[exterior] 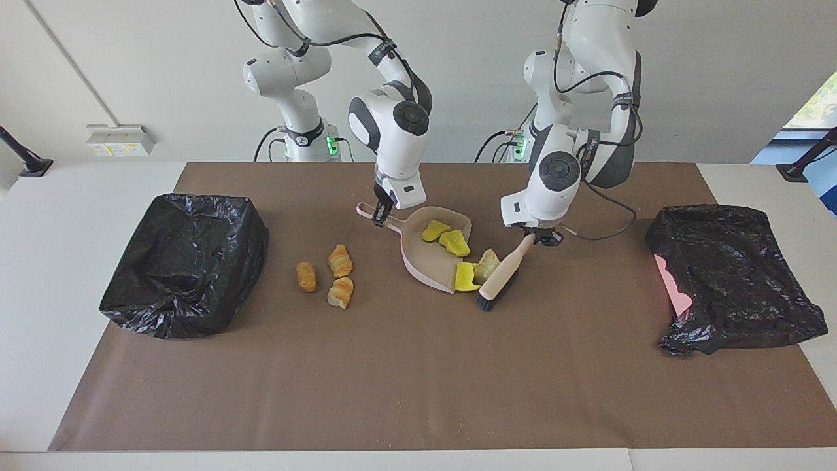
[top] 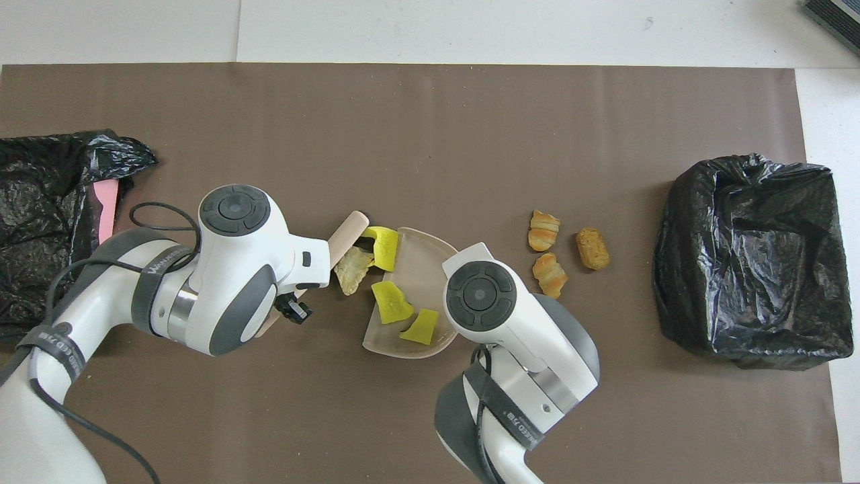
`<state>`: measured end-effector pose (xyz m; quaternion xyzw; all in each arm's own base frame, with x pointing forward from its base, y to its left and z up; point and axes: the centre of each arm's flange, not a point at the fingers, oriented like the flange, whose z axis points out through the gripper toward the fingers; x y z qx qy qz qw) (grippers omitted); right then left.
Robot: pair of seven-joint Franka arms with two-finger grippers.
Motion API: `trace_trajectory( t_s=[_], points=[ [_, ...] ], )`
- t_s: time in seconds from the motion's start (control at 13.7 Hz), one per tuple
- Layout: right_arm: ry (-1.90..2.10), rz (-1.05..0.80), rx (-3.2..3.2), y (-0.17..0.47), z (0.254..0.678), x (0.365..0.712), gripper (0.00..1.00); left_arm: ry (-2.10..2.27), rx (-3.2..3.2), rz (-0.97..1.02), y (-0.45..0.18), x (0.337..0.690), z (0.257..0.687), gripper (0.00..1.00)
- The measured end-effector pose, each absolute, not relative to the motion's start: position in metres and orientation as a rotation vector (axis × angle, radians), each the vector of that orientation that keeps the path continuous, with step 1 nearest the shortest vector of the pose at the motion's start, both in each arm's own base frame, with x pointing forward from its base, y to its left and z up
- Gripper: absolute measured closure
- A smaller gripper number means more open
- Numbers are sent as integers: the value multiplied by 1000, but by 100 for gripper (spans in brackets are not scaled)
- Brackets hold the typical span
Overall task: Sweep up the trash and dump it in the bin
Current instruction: 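Sweep the pale piece and remaining sponges into the dustpan with the brush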
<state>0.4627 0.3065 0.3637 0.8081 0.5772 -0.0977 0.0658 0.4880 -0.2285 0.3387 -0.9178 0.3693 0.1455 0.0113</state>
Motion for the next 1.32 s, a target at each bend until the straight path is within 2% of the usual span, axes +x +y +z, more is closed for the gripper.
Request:
trace_trajectory(
  t_s=[0.51, 0.88, 1.32],
  points=[
    [1741, -295, 2438, 307, 363, 463, 69, 755, -2998, 467, -313, 431, 345, 74],
    [1741, -295, 2438, 307, 363, 463, 69, 389, -3086, 421, -319, 426, 370, 74],
    [1741, -295, 2438, 307, 363, 463, 69, 152, -3052, 464, -311, 424, 368, 74]
  ],
)
